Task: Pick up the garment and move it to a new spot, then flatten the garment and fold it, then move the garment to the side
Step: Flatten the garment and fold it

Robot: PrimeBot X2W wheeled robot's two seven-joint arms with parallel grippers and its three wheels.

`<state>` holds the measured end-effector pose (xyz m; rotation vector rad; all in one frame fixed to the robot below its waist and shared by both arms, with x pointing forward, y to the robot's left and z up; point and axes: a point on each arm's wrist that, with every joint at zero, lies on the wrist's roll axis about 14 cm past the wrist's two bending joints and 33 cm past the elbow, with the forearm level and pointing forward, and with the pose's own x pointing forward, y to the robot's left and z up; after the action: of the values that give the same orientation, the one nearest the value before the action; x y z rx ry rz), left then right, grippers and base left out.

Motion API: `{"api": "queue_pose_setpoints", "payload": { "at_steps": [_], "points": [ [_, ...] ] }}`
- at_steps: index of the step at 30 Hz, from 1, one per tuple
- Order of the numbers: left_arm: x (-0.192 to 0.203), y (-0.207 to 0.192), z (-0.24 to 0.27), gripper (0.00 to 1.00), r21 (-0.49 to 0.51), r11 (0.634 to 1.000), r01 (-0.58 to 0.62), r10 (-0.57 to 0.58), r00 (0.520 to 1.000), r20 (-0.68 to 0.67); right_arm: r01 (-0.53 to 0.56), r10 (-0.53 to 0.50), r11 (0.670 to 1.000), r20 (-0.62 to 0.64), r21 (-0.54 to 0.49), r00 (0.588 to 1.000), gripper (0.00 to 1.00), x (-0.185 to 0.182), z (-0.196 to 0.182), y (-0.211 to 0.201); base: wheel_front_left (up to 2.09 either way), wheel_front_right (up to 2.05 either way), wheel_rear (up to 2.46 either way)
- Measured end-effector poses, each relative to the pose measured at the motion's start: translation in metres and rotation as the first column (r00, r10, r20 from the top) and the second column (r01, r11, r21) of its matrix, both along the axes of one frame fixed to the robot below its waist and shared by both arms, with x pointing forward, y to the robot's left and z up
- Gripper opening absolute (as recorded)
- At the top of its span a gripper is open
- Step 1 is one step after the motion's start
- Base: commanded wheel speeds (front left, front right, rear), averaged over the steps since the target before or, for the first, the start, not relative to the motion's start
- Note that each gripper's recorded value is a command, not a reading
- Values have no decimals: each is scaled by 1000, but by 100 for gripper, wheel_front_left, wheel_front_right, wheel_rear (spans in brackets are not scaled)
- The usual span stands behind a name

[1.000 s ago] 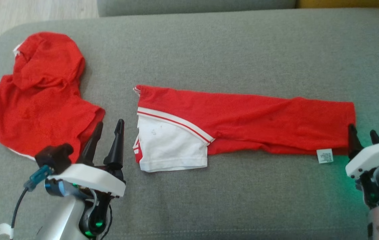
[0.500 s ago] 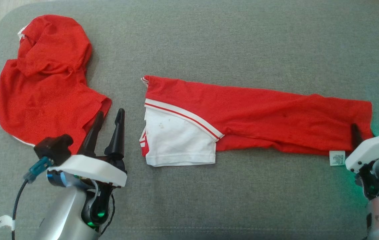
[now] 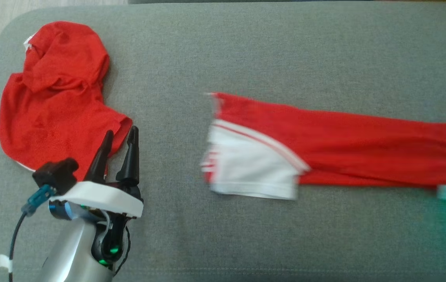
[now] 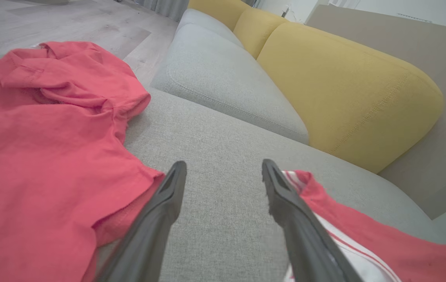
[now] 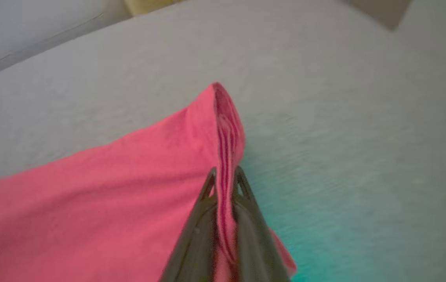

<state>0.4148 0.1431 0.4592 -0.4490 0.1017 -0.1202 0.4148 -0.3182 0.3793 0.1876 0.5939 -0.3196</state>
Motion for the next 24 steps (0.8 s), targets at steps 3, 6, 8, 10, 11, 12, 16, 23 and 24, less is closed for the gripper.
{"api": "queue_pose_setpoints", "payload": {
  "at_steps": [3, 6, 8, 10, 11, 12, 16, 23, 24],
  "points": [
    [-1, -2, 3, 100, -4, 1000, 1, -1, 1000, 8, 77, -74, 994, 46, -79, 996, 0, -1, 19, -34, 0, 0, 0],
    [-1, -3, 6, 100, -9, 1000, 2, -2, 1000, 16, 100, -92, 989, 80, -107, 993, 0, 3, 32, -42, 0, 0, 0],
    [-2, -3, 9, 100, -12, 1000, 0, 0, 1000, 25, 100, -87, 989, 115, -112, 990, 0, 12, 44, -36, 0, 0, 0],
    [-3, -1, 13, 100, -15, 1000, -7, 8, 999, 33, 91, -77, 992, 152, -88, 985, 0, 19, 52, -23, 0, 0, 0],
    [-3, 0, 14, 100, -17, 1000, -10, 11, 999, 37, 77, -63, 994, 166, -78, 984, 0, 22, 56, -14, 0, 0, 0],
    [-4, 0, 16, 100, -18, 1000, -11, 12, 999, 41, 61, -49, 996, 177, -64, 983, 0, 25, 59, -4, 0, 0, 0],
    [-6, -6, 24, 100, -27, 1000, -3, 4, 998, 61, -20, 19, 1000, 248, 0, 969, 0, 38, 81, 35, 0, 0, 0],
    [-21, -11, 28, 100, -42, 999, -1, 4, 998, 67, -221, 169, 971, 392, 92, 904, 0, 50, 138, 102, 0, 0, 0],
    [-22, -10, 29, 100, -42, 999, -2, 5, 997, 72, -259, 190, 958, 404, 123, 895, 0, 48, 140, 115, 0, 0, 0]
  ]
}}
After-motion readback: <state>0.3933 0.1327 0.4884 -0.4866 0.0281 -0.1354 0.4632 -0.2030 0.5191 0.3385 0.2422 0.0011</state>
